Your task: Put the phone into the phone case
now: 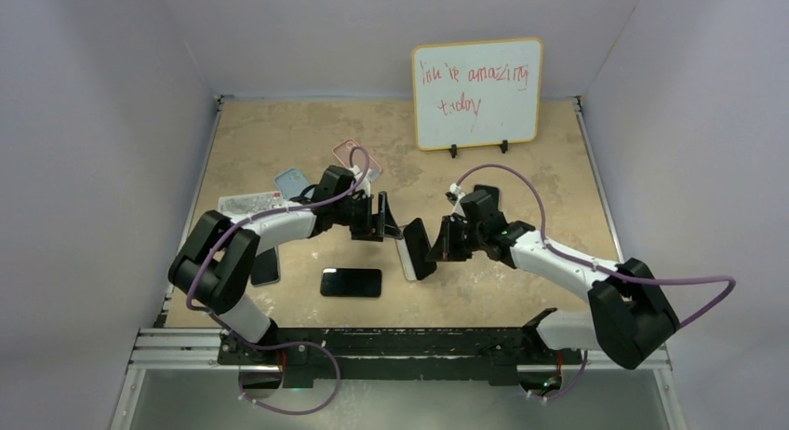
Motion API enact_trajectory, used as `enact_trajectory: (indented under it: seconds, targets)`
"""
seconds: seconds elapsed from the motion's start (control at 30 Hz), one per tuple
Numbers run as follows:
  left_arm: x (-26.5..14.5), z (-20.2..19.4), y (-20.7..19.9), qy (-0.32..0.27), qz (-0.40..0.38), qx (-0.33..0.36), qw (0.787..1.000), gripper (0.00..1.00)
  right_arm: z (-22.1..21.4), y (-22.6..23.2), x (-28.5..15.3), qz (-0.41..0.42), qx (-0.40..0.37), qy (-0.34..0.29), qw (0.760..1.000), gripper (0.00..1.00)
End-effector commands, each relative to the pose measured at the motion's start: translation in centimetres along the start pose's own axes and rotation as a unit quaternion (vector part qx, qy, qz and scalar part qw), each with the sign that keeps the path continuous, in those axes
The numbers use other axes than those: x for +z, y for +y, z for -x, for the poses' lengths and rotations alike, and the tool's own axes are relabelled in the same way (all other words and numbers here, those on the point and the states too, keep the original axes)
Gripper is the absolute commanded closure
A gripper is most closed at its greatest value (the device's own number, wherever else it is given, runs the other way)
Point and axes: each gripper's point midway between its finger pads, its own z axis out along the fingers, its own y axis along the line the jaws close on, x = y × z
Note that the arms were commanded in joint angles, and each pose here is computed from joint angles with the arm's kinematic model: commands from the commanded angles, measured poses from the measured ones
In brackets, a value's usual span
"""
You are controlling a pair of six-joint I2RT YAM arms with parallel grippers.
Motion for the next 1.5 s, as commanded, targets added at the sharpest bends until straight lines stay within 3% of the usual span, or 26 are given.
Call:
enact_trajectory:
  seconds: [0.0, 0.83, 1.13, 1.3, 1.47]
  targets:
    - [0.8, 1.4, 0.1, -0.029, -0.008, 0.005, 1.000, 0.30, 1.5, 1.3, 0.4, 0.048, -0.021, -0.013, 0.999, 1.00]
    - [4.1, -1.2, 2.1, 0.017, -0.019, 0.008, 1.000, 0.51, -1.8, 0.0, 3.3, 0.087, 0.009, 0.068, 0.994, 1.00]
    - [4.0, -1.5, 2.2, 0.022, -0.019, 0.013, 1.000, 0.57, -2.0, -2.1, 4.5, 0.036, 0.028, 0.073, 0.996, 1.00]
    - [3.8, -1.4, 2.0, 0.025, -0.017, 0.020, 0.999, 0.57, -1.0, -2.6, 3.9, -0.001, 0.028, 0.057, 0.998, 0.90]
    - [3.6, -1.3, 2.3, 0.030, 0.001, 0.030, 0.999, 0.57, 0.2, -2.3, 2.5, -0.020, 0.016, 0.040, 0.999, 0.73]
